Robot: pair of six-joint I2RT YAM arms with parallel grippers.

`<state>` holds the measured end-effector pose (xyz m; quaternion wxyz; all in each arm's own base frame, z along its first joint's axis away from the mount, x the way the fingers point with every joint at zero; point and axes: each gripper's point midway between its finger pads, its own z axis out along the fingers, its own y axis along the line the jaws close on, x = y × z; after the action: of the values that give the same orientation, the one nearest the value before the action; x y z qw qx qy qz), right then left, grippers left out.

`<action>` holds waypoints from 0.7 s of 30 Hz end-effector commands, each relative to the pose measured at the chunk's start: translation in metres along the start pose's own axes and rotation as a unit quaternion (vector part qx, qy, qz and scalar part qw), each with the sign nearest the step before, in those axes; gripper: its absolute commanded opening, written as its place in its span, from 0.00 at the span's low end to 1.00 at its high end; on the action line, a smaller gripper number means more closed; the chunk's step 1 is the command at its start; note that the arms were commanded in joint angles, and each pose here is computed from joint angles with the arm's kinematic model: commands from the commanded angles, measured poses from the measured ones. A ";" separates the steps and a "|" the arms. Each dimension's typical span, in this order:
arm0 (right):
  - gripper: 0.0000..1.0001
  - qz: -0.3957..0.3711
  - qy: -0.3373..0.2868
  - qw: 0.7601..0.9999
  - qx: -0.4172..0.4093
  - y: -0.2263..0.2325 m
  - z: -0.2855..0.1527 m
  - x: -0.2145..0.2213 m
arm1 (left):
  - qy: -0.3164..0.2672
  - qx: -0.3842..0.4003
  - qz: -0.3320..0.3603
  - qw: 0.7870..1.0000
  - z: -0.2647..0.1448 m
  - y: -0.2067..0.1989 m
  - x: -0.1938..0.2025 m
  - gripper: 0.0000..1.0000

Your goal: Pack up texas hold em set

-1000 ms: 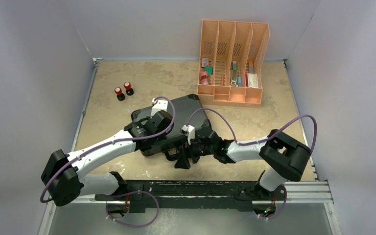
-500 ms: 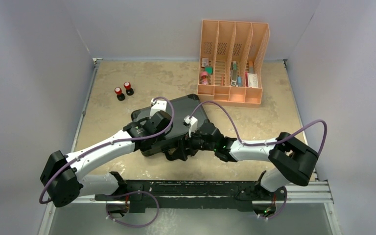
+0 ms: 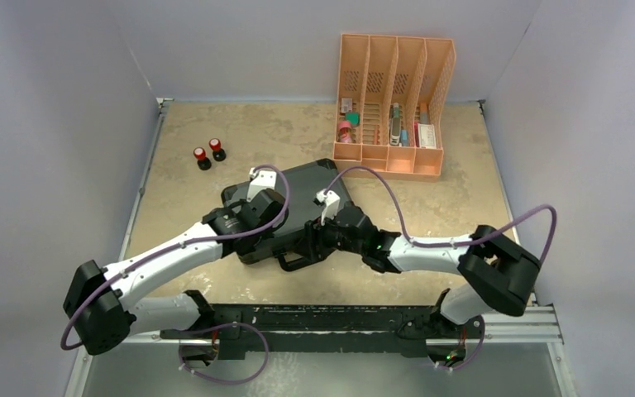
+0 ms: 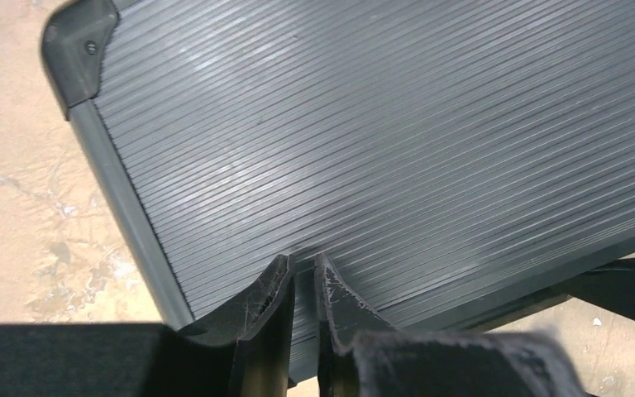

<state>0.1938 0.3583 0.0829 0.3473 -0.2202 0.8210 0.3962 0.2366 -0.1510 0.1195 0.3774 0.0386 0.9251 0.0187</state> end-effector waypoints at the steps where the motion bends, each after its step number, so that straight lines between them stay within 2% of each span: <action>1: 0.60 -0.019 -0.083 0.996 -0.009 0.017 -0.021 -0.052 | -0.057 0.008 -0.047 0.997 -0.024 0.005 -0.036 0.16; 3: 0.60 -0.027 -0.074 0.997 -0.008 0.017 -0.027 -0.049 | -0.065 0.016 -0.059 0.996 -0.028 0.004 -0.041 0.22; 7: 0.48 -0.033 -0.044 0.998 0.004 0.011 -0.032 -0.035 | -0.079 -0.015 -0.080 0.994 -0.038 0.022 -0.043 0.36; 14: 0.38 -0.032 0.014 0.999 0.014 -0.004 -0.024 0.003 | -0.086 -0.051 -0.163 0.982 -0.044 0.054 -0.016 0.51; 17: 0.37 -0.031 0.030 0.999 0.025 -0.011 -0.017 0.012 | -0.089 -0.061 -0.176 0.978 -0.041 0.060 -0.008 0.55; 21: 0.35 -0.031 0.044 0.998 0.038 -0.017 -0.006 0.019 | -0.083 -0.074 -0.169 0.979 -0.038 0.061 -0.006 0.54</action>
<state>0.1862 0.3342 0.0634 0.3266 -0.2399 0.8457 0.3472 0.2133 -0.0964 0.1548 0.4434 -0.1152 0.8889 0.0052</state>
